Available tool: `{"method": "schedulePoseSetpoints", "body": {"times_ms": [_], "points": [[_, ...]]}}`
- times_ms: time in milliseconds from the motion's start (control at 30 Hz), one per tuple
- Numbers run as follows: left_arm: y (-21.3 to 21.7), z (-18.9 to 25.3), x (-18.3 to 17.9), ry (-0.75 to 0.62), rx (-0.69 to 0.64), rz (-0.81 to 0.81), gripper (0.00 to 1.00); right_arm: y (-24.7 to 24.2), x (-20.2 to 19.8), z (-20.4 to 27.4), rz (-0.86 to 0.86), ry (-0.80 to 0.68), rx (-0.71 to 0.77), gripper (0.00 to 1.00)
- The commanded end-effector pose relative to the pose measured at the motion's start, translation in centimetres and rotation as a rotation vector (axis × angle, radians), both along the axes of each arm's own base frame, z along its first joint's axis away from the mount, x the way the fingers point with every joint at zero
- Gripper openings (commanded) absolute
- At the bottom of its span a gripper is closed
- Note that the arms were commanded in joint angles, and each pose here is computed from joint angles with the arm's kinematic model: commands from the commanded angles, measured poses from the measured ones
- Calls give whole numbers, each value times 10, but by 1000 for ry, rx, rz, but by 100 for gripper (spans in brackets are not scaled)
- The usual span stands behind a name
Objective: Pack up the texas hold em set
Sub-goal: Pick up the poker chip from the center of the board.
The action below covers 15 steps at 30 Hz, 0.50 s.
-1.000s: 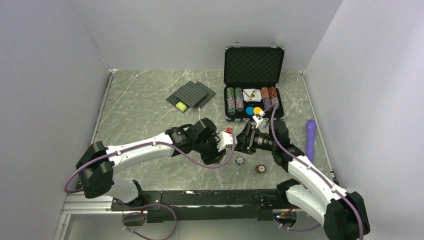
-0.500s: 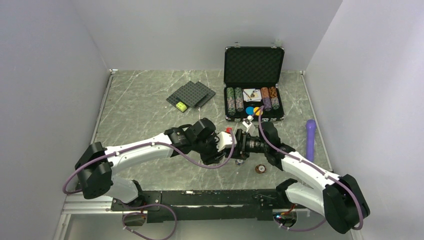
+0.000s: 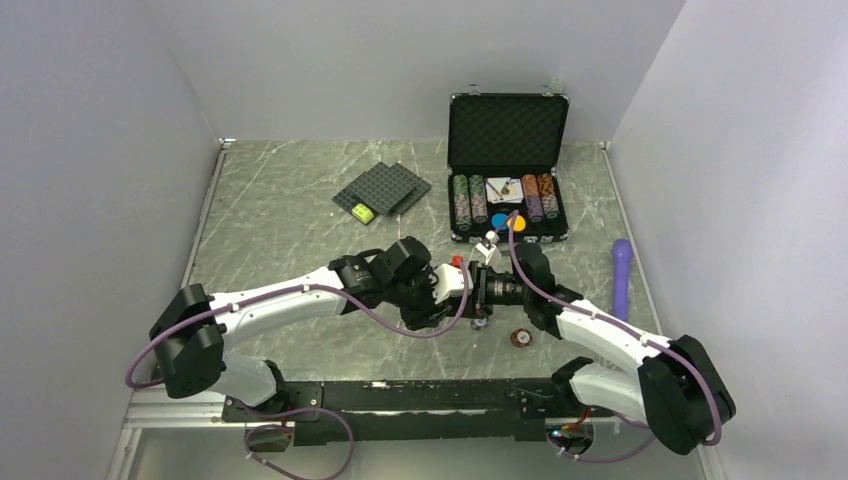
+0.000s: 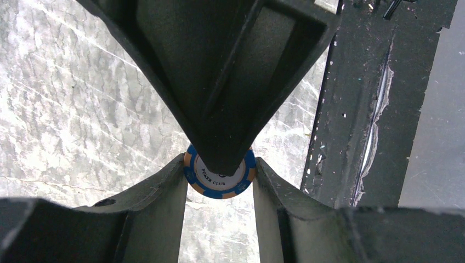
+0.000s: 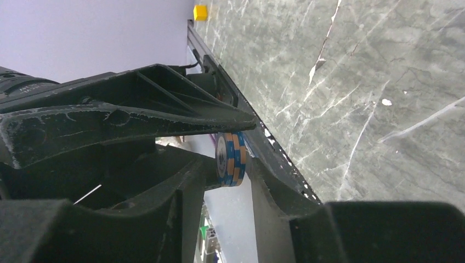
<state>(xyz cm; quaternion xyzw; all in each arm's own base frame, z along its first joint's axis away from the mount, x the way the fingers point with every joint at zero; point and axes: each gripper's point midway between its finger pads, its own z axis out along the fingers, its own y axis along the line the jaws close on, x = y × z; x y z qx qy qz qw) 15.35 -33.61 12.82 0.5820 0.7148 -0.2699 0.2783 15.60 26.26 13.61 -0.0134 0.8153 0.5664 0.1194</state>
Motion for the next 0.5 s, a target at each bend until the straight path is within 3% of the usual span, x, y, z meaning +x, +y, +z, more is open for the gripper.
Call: {"method": "schedulePoseSetpoints", "body": {"times_ms": [0,200,400,433,467], "points": [[-8,20,4,-54,-73,-20,0,9,2,18,47,-59,43,38],[-7,20,6,-60,-73,-11,0,11,-2,18,76,-60,44,33],[-7,22,8,-71,-73,1,0,13,-1,23,82,-83,56,7],[-6,22,10,-79,-69,13,2,13,0,23,78,-91,53,1],[-5,23,13,-86,-66,27,10,13,2,21,65,-94,40,0]]}}
